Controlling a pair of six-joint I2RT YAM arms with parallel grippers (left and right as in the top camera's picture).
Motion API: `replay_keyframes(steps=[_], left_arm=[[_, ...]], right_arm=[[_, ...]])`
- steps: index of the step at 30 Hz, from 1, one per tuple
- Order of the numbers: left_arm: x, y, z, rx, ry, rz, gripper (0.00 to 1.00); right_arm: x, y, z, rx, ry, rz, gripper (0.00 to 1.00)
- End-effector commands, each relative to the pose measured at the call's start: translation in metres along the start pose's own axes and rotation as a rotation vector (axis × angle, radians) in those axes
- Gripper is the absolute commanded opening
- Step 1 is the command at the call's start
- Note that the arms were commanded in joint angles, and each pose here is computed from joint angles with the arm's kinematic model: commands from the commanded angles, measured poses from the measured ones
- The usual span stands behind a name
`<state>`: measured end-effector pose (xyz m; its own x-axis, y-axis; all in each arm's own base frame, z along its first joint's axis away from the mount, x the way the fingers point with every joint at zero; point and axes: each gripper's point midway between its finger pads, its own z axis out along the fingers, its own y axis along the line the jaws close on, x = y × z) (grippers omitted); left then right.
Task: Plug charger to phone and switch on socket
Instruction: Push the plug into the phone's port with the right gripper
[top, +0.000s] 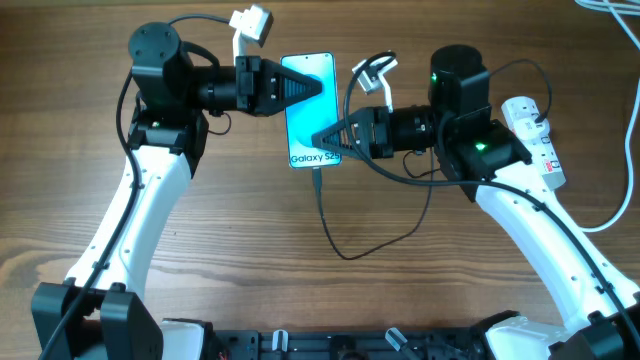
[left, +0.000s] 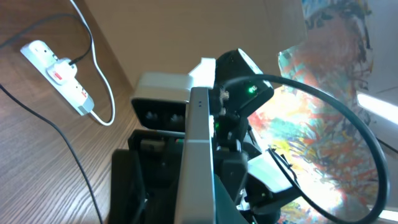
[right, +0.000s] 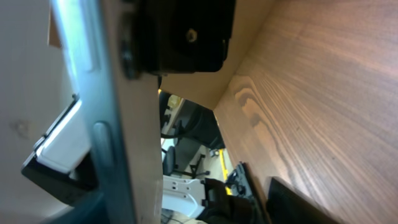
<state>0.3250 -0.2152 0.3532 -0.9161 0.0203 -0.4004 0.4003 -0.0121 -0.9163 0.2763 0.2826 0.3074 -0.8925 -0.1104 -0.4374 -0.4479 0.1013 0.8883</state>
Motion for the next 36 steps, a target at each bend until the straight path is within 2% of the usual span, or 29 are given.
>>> replay_keyframes(steps=[1,5,12,14,18,20,23,24,25,26,29,32,36], left_arm=[[0.006,-0.009,-0.001,0.014,0.03,0.037,0.04],[0.008,-0.009,-0.001,0.018,0.038,0.037,0.04],[0.014,-0.012,0.002,0.035,0.074,0.083,0.04],[0.017,-0.012,0.006,0.042,0.086,0.107,0.04],[0.018,-0.012,0.009,0.045,0.093,0.111,0.04],[0.018,-0.012,0.009,0.045,0.093,0.111,0.04],[0.018,-0.012,0.009,0.045,0.093,0.111,0.05],[0.018,-0.012,0.009,0.045,0.093,0.111,0.12],[0.018,-0.012,0.009,0.045,0.093,0.112,0.28],[0.018,-0.012,0.008,0.045,0.092,0.112,0.51],[0.013,-0.01,0.0,0.033,0.068,0.112,0.95],[0.011,-0.009,-0.009,0.028,0.061,0.112,0.97],[0.012,-0.009,-0.013,0.032,0.071,0.111,0.93]], right_arm=[[-0.006,0.007,-0.002,-0.002,-0.012,-0.035,0.82],[-0.004,0.009,-0.002,-0.013,-0.002,-0.05,0.84],[0.0,0.013,-0.002,-0.039,0.02,-0.06,0.68],[0.001,0.014,-0.002,-0.045,0.024,-0.06,0.57],[0.001,0.014,-0.002,-0.044,0.024,-0.061,0.24],[0.0,0.015,-0.002,-0.046,0.022,-0.065,0.12],[-0.001,0.015,-0.002,-0.047,0.02,-0.071,0.06],[-0.001,0.015,-0.002,-0.047,0.021,-0.071,0.06],[-0.001,0.015,-0.002,-0.047,0.021,-0.072,0.04],[-0.001,0.015,-0.002,-0.047,0.021,-0.072,0.05],[-0.003,0.017,-0.002,-0.051,0.015,-0.083,0.04],[-0.01,0.02,-0.002,-0.05,-0.012,-0.088,0.04],[-0.038,0.005,-0.009,0.047,-0.15,-0.03,0.04]])
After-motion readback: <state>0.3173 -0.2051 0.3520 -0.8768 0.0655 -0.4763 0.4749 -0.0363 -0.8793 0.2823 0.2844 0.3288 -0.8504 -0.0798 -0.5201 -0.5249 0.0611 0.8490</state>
